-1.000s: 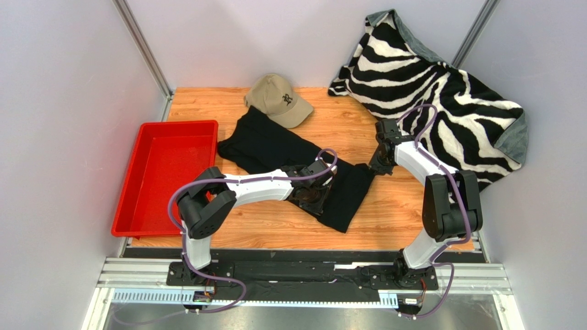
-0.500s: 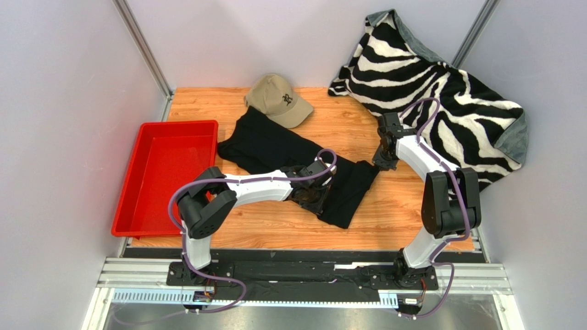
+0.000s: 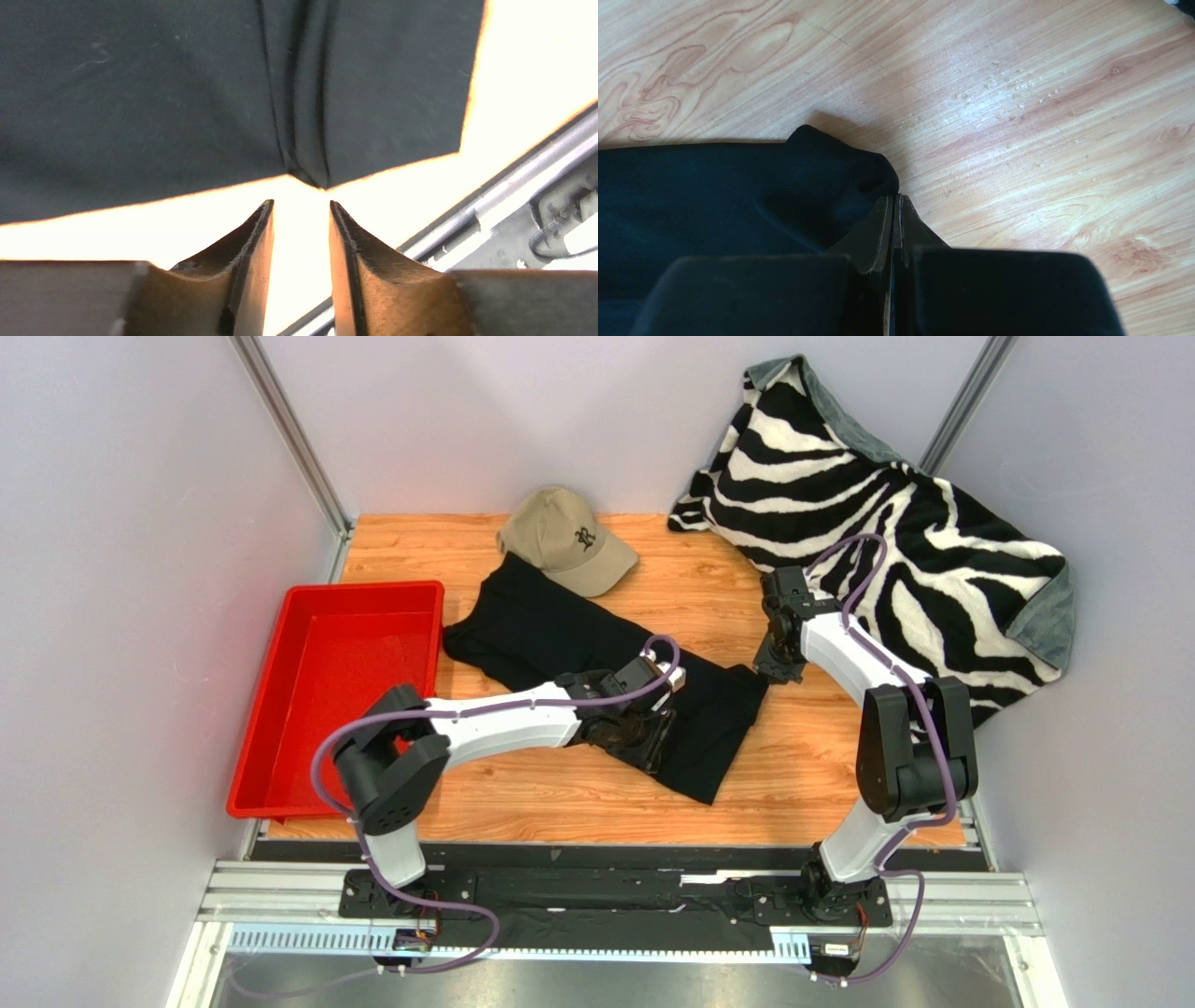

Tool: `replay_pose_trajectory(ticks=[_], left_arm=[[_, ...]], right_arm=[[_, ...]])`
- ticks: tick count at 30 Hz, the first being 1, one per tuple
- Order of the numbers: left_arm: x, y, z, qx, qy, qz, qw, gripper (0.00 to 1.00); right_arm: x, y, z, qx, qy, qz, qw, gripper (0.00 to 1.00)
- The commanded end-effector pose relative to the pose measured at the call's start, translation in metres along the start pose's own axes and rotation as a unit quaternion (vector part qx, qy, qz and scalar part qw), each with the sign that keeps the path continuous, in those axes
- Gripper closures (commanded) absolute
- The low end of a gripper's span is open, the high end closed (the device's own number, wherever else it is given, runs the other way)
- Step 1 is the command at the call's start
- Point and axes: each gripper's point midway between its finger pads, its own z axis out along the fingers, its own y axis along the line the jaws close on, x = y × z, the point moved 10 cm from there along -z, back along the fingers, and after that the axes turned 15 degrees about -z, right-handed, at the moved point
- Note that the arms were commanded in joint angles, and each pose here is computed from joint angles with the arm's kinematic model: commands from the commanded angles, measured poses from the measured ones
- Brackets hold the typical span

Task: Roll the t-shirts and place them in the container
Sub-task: Roll the T-shirt to the center of the board.

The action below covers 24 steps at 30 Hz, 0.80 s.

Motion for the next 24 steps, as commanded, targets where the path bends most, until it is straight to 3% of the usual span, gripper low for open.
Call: replay_pose_trajectory(ticks=[1, 9, 16, 24], left_arm=[[-0.003, -0.025, -0.049, 0.016, -0.060, 0.060, 0.996, 0.55], [0.012, -0.081, -0.031, 0.044, -0.056, 0.094, 0.993, 0.56], [0.015, -0.088, 0.018, 0.004, -0.066, 0.074, 0.995, 0.52], [0.020, -0.090, 0.037, -0.012, -0.090, 0.076, 0.993, 0.49]], right_arm=[[-0.011, 0.005, 0.000, -0.021, -0.027, 0.012, 0.999, 1.00], [-0.016, 0.009, 0.000, -0.042, -0.016, 0.029, 0.999, 1.00], [-0.010, 0.007, 0.009, -0.058, 0.006, 0.047, 0.997, 1.00], [-0.012, 0.008, 0.013, -0.068, 0.010, 0.054, 0.996, 1.00]])
